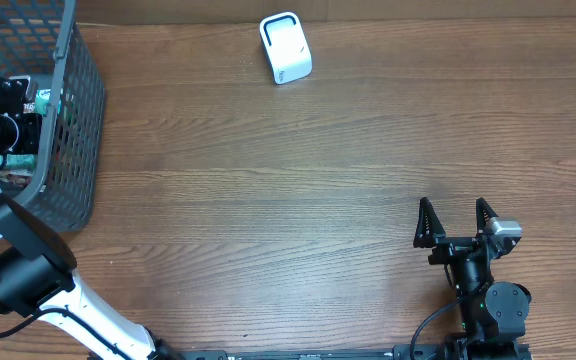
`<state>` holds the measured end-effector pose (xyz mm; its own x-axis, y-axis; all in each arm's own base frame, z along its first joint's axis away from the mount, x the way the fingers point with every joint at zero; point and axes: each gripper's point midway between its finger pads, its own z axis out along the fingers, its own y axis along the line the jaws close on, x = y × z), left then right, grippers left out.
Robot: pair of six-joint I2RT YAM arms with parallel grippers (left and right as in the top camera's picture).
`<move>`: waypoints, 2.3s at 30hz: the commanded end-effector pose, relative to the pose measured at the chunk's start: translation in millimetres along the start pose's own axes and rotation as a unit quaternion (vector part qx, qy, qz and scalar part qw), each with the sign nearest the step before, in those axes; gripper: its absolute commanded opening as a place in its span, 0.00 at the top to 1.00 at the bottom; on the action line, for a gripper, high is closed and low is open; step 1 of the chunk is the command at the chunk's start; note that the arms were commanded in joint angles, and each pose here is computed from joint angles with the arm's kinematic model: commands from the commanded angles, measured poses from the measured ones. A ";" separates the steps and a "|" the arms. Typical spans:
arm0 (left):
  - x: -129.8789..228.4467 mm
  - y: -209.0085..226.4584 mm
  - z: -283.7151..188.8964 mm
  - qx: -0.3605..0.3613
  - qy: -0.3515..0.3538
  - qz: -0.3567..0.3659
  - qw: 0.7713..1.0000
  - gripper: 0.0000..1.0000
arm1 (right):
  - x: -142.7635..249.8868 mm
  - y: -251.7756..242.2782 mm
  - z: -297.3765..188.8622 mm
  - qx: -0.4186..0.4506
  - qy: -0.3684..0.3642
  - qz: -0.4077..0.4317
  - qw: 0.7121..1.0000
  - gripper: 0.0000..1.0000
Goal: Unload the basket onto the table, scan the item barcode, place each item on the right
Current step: 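Reach the left gripper into the basket and grasp the yellow Vim bottle, then lift the Vim bottle and carry it to the white scanner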
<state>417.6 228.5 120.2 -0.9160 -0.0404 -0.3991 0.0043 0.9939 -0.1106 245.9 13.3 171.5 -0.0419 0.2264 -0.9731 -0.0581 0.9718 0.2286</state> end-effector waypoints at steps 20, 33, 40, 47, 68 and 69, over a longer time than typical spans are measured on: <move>6.3 2.9 -4.5 -0.019 0.015 -0.122 0.992 0.38 | 1.5 -1.4 0.2 0.002 -0.002 -0.002 1.000 0.00; -21.6 2.3 -46.9 -0.040 -0.041 -0.113 0.992 0.67 | 1.6 -1.5 0.2 0.002 -0.002 -0.002 1.000 0.00; -78.0 -2.3 -171.1 -0.119 -0.186 -0.101 0.970 0.68 | 1.6 -1.5 0.2 0.002 -0.002 -0.002 1.000 0.00; -102.2 -41.2 -297.4 -0.145 -0.334 -0.119 0.924 0.69 | 1.6 -1.5 0.2 0.002 -0.002 -0.002 1.000 0.00; -63.0 -253.2 -268.3 0.022 -0.225 -0.060 0.972 0.69 | 1.6 -1.5 0.2 0.002 -0.002 -0.002 1.000 0.00; -61.4 -261.0 -264.0 0.022 -0.219 -0.061 0.974 0.69 | 1.5 -1.4 0.2 0.002 -0.002 -0.002 1.000 0.00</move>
<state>366.6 16.4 418.2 -0.6423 -0.1797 -0.7451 -0.0373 0.9783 -0.2038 246.0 13.2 171.6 -0.0414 0.2265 -0.9731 -0.0574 0.9718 0.2286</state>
